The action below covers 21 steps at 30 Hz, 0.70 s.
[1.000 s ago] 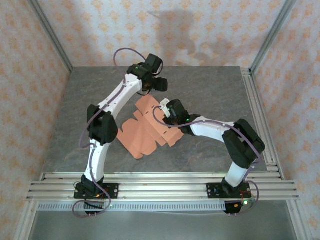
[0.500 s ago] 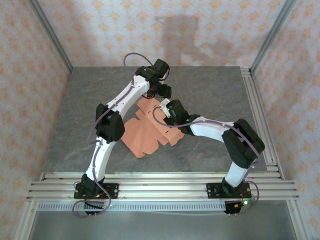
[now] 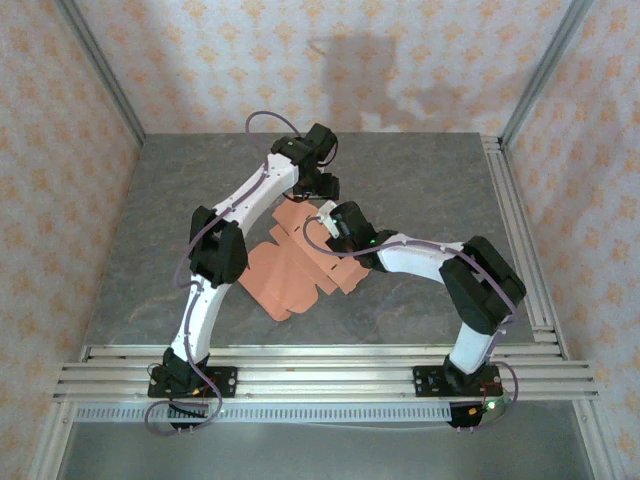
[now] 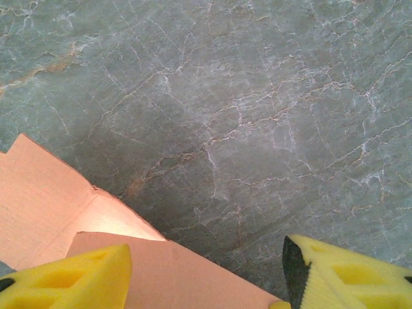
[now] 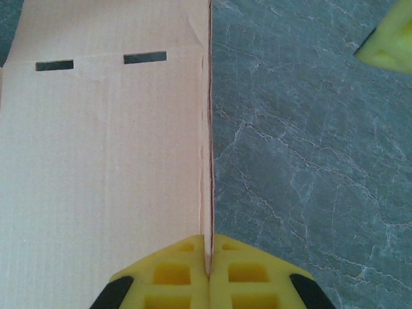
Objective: Fold the paper box
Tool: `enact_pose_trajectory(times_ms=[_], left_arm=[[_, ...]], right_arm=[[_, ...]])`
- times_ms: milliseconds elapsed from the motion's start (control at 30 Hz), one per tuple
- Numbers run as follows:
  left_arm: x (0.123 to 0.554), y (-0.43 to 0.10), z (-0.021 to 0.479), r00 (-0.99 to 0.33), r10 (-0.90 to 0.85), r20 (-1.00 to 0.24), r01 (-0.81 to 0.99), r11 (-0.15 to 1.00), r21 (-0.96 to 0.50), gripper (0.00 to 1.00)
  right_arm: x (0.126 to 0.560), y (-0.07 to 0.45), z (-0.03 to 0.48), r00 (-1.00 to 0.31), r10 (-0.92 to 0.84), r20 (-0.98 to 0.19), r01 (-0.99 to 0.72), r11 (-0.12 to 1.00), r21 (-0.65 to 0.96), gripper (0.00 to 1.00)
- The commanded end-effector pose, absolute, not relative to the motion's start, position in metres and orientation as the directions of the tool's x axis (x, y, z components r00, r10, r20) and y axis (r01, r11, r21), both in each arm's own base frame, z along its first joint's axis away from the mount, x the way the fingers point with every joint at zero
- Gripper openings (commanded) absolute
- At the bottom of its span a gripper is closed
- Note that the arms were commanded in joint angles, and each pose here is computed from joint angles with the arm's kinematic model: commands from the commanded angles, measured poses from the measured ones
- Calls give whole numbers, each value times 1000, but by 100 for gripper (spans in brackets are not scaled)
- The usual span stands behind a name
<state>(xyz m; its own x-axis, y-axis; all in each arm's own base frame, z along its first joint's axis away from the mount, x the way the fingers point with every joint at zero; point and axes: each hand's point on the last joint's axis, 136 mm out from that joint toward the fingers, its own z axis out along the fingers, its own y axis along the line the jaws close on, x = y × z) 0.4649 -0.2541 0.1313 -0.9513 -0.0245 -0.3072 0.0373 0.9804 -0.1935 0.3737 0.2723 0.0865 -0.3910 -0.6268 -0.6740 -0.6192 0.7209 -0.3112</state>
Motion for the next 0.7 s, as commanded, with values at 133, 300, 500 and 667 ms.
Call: enact_pose_trajectory(times_ms=[133, 300, 500, 667], left_arm=[[457, -245, 145, -958, -10, -287, 37, 987, -157, 73], [458, -250, 143, -963, -30, -269, 21, 983, -184, 72], [457, -240, 142, -965, -68, -252, -23, 983, -180, 67], [457, -229, 145, -963, -91, -255, -51, 986, -161, 64]], right_arm=[[395, 279, 121, -332, -562, -758, -561, 763, -321, 0], [395, 281, 123, -321, -537, -780, -560, 772, -301, 0], [395, 285, 127, -332, -478, -813, -581, 783, -223, 0], [393, 284, 130, -338, -436, -834, -593, 787, -171, 0]])
